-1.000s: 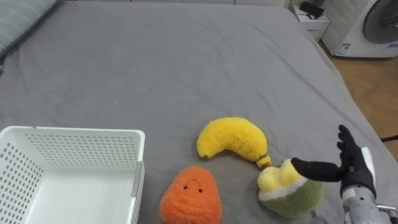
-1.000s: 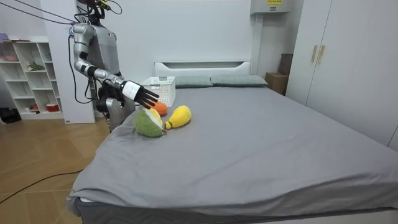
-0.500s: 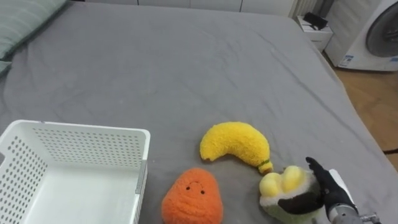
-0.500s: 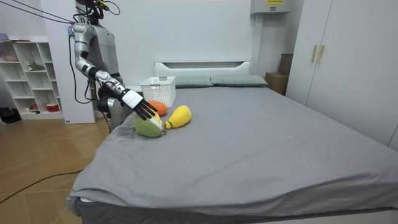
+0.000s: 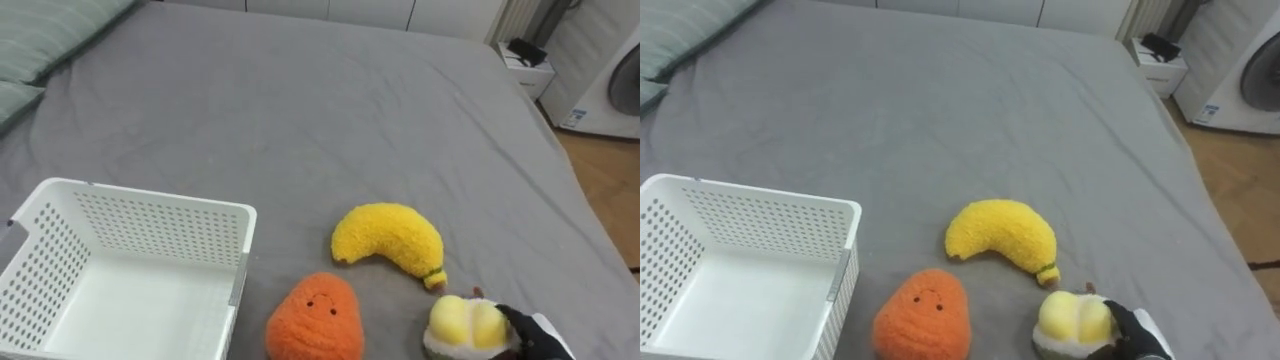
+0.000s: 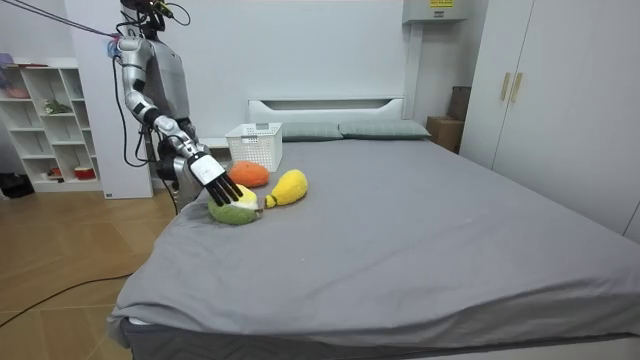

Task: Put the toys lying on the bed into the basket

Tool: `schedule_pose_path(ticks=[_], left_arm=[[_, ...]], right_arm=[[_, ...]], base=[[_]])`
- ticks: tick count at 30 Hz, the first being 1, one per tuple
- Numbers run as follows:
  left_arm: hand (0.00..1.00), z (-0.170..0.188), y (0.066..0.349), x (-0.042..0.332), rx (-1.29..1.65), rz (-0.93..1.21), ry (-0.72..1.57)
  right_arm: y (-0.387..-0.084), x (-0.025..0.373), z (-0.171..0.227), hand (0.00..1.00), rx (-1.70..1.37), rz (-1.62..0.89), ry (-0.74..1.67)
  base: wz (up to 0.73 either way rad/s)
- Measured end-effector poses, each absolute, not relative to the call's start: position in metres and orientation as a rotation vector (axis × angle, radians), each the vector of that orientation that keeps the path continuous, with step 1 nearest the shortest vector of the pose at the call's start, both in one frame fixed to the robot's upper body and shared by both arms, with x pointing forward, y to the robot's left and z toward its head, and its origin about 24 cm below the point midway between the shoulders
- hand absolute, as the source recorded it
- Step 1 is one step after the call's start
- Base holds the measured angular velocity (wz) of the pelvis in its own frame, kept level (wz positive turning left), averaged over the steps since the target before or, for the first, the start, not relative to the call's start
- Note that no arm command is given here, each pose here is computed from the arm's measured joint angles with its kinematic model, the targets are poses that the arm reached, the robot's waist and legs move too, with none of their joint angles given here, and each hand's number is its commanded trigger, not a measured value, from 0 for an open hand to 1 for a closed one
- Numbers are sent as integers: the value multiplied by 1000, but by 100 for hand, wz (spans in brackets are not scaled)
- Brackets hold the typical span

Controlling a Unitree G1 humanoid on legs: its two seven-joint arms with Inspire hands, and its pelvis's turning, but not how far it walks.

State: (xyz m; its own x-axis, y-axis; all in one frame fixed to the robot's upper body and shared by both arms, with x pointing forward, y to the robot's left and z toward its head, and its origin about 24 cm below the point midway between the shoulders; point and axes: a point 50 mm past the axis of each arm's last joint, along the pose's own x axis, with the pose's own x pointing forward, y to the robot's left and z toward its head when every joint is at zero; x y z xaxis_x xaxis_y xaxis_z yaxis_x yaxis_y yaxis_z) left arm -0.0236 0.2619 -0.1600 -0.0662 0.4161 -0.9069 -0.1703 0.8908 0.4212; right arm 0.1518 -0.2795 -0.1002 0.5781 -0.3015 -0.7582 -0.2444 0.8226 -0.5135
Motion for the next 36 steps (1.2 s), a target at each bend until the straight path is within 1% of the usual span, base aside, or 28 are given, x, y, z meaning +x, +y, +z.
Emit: schedule_pose_path(ticks=[9, 21, 28, 36], left_arm=[[0, -160, 263, -18, 210, 499, 1553], [0, -160, 264, -19, 216, 497, 1552], [0, -158, 267, -19, 201, 501, 1531], [0, -158, 268, -23, 175, 531, 1533]], right_arm=[[-283, 150, -104, 100, -634, -63, 995], [-275, 151, -105, 100, -591, -23, 981], [-273, 170, -78, 100, -599, -25, 842], [-283, 185, -44, 100, -629, -101, 704]], base=[[0], [0], [1], [-4]])
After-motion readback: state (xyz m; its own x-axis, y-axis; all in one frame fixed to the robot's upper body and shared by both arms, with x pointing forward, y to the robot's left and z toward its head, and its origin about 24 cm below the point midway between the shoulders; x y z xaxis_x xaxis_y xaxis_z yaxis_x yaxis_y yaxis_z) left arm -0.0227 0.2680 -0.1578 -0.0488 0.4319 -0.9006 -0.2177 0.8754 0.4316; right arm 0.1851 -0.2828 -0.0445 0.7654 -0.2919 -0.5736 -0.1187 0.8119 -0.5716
